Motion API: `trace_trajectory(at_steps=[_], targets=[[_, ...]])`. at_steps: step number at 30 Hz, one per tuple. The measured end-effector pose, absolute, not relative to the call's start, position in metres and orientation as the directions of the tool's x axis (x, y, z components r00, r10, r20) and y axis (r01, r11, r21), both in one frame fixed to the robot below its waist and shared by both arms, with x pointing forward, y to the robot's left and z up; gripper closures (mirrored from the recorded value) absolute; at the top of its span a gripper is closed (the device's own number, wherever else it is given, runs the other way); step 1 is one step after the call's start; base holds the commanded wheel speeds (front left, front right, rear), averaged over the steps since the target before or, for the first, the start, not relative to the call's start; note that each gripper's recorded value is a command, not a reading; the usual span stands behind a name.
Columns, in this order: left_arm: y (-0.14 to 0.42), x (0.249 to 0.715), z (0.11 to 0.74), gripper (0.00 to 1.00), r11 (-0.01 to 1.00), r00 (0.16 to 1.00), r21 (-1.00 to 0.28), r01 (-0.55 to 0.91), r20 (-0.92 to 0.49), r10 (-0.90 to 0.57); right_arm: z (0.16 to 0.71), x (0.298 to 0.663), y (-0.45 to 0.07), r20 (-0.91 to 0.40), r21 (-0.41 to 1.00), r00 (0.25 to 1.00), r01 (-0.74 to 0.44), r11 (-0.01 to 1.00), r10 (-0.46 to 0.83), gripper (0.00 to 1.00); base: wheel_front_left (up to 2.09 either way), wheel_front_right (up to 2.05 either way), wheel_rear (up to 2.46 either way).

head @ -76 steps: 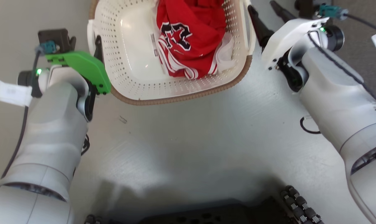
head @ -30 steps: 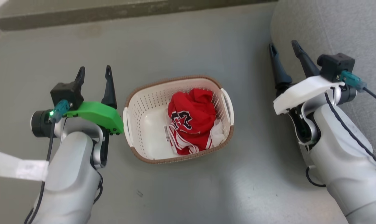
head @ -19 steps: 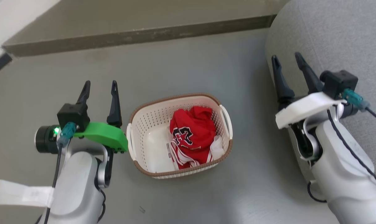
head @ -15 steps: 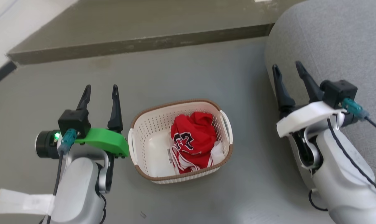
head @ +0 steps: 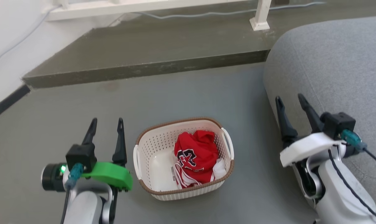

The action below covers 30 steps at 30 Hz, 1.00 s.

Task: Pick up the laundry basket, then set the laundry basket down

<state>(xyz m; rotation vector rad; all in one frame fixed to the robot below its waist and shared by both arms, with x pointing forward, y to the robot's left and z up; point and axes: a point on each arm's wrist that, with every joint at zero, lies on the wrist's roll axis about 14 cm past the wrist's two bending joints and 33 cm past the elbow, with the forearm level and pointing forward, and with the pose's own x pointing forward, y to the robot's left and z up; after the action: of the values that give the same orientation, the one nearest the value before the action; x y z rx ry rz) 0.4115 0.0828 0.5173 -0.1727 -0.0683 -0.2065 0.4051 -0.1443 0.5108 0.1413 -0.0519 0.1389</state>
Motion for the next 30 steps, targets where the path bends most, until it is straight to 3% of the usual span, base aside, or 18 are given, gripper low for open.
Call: trace_trajectory(at_steps=[10, 30], targets=[[0.088, 0.384, 0.509, 0.00, 0.967, 0.981, -0.166, 0.191, 0.065, -0.182, 0.499, 0.379, -0.147, 0.033, 0.133, 0.992, -0.129, 0.983, 0.126, 0.00, 0.00, 0.00, 0.00], [0.091, 0.368, 0.507, 0.00, 0.968, 0.983, -0.174, 0.183, 0.061, -0.175, 0.497, 0.368, -0.148, 0.034, 0.133, 0.992, -0.122, 0.984, 0.118, 0.00, 0.00, 0.00, 0.00]])
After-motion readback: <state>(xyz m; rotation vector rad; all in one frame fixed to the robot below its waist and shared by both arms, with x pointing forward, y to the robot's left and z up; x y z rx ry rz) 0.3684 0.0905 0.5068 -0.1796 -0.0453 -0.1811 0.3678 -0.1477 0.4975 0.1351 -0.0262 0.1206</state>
